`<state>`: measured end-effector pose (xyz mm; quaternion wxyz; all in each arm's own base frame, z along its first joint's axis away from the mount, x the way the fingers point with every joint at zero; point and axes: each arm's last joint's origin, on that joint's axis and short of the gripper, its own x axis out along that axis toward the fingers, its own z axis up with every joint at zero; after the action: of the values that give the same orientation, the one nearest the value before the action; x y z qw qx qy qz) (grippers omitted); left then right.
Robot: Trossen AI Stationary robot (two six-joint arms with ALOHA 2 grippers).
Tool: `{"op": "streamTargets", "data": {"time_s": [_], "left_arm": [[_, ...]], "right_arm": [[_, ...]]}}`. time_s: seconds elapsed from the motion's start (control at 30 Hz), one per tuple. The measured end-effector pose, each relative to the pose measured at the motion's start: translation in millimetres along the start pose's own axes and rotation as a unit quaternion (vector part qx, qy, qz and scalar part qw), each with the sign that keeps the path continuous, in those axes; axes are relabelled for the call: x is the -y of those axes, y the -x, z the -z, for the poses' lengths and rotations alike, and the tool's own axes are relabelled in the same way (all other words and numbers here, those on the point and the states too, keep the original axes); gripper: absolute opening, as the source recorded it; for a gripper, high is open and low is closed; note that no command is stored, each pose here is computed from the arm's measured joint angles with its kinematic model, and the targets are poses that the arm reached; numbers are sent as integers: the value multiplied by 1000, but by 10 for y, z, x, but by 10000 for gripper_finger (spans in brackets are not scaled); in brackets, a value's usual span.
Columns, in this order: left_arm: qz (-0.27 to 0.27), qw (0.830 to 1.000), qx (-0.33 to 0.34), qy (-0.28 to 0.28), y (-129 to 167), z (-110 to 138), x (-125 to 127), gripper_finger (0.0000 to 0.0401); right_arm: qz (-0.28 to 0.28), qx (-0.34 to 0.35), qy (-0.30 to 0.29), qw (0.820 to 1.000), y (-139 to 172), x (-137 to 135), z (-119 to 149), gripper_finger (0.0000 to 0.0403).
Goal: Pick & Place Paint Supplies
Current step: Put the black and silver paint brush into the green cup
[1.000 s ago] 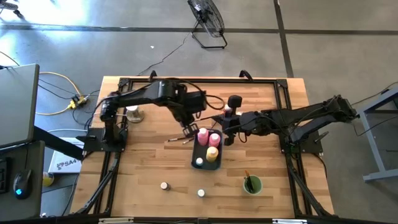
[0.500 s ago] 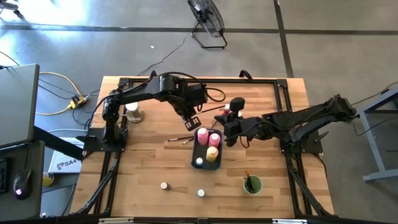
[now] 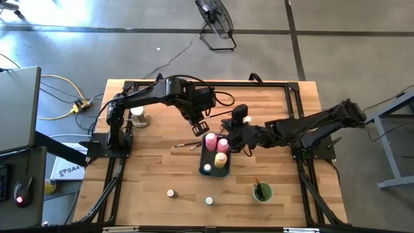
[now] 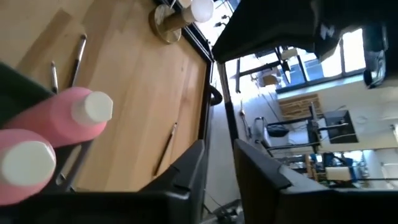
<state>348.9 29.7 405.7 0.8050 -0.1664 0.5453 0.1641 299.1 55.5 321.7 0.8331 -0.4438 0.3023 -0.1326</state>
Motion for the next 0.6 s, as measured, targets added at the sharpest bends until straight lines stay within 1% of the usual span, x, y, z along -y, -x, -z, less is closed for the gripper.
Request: {"op": "streamTargets", "data": {"time_s": [0.13, 0.23, 0.37, 0.6], "left_arm": [[0, 1000, 0, 0, 0, 0, 0, 0], [0, 1000, 0, 0, 0, 0, 0, 0], [7, 1000, -3, -1, 0, 4, 9, 0], [12, 1000, -5, -1, 2, 6, 13, 0]], "right_arm": [[7, -8, 23, 1000, -17, -10, -2, 119], [18, -21, 30, 999, -28, -3, 10, 139], [22, -30, 27, 999, -77, 14, 36, 146], [22, -32, 15, 999, -147, 79, 85, 143]]}}
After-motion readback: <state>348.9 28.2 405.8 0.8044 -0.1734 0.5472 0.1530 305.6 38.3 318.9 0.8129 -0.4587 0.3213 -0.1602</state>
